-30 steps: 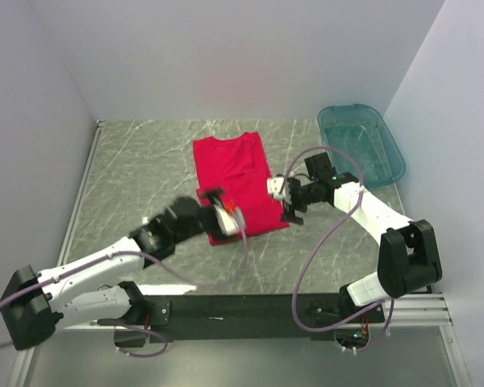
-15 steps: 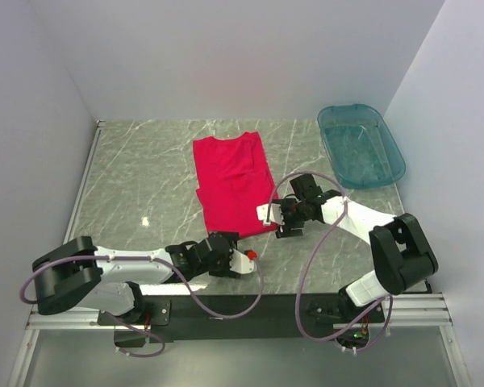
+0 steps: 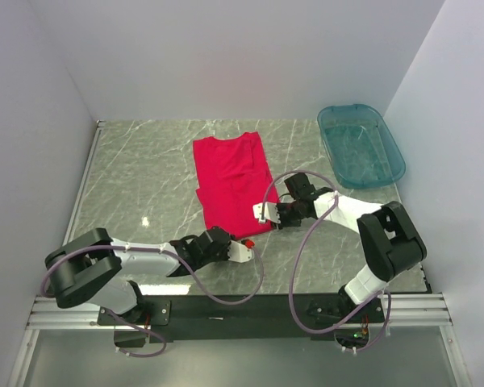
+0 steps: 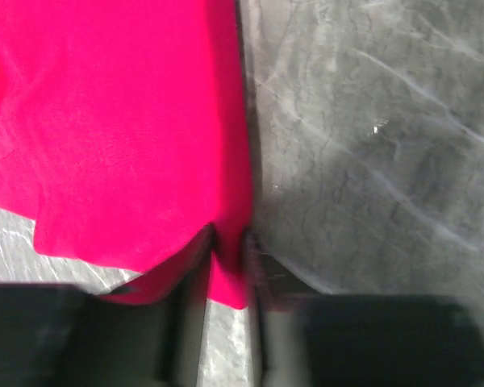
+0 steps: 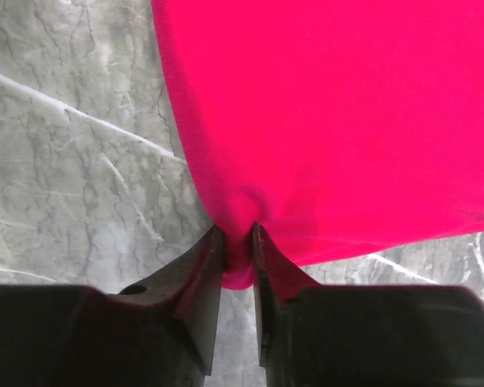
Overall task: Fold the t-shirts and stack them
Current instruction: Fold the tshirt
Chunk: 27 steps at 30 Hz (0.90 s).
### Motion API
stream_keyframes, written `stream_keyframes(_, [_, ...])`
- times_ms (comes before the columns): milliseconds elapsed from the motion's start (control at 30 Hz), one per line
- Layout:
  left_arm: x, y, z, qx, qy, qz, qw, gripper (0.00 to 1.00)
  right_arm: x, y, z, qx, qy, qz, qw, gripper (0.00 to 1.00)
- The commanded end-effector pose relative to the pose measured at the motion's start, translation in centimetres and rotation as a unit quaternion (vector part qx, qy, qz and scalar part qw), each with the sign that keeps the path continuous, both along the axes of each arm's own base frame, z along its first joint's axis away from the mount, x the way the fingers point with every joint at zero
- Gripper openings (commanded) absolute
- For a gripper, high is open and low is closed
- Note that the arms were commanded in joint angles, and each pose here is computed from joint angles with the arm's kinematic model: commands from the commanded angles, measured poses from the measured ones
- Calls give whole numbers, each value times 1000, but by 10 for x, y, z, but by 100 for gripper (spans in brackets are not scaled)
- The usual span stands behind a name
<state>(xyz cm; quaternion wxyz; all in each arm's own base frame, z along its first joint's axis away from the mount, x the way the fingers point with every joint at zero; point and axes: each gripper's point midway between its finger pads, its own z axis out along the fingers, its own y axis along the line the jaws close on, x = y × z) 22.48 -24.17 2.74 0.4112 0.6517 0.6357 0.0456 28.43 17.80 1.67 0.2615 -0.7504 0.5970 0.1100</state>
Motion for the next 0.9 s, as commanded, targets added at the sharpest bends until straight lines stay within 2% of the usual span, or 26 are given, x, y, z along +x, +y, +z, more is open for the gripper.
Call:
stream_keyframes(0, [6,-4,0,-7,-8,5,1000,22,3,8,8,14,1,2,1000,24])
stream_keyframes(33, [7,-4,-1,-8,-10,7,1000,15,1,8,11,18,2,2,1000,22])
stream_keyframes(67, [9,-3,0,-9,-13,11,1000,4,-2,7,11,20,5,2,1000,20])
stream_keyframes(133, [9,-4,5,-18,-15,14,1000,1,-8,4,12,19,10,4,1000,0])
stream_keyframes(267, [-6,-4,18,-31,17,-7,999,1,-30,-2,33,20,37,26,999,0])
stream_keyframes(300, [-18,-11,26,-49,33,-34,998,1,-53,-13,32,-3,73,49,996,0])
stream_keyframes(367, [-34,-18,33,-66,62,-59,994,1,-67,-14,46,3,90,59,994,0])
stream_keyframes(400, [-50,-10,26,-46,93,-70,992,1,-85,-21,47,-5,113,75,991,0])
stream_keyframes(433, [-69,-20,34,-64,116,-96,986,1,-94,-23,50,-1,119,83,989,0])
stream_keyframes(533, [-117,-25,38,-63,194,-141,969,1,-128,-28,64,22,135,102,985,0])
stream_keyframes(600, [-128,-28,49,-73,202,-150,965,1,-141,-28,67,35,147,95,984,0])
stream_keyframes(667, [-120,-29,61,-85,176,-145,970,0,-138,-27,74,49,131,79,987,0])
stream_keyframes(733, [-92,-33,83,-112,98,-146,978,0,-120,-21,81,65,118,39,990,0])
stream_keyframes(767, [-79,-35,92,-124,73,-142,979,1,-106,-17,92,74,103,26,992,0])
stream_keyframes(800, [-50,-27,101,-132,46,-118,983,1,-90,-14,98,84,99,-12,992,0])
stream_keyframes(833, [-31,-28,112,-151,30,-106,982,1,-78,-12,97,82,108,-31,990,0])
stream_keyframes(867, [-20,-27,117,-162,33,-105,981,0,-57,-7,113,92,89,-48,991,0])
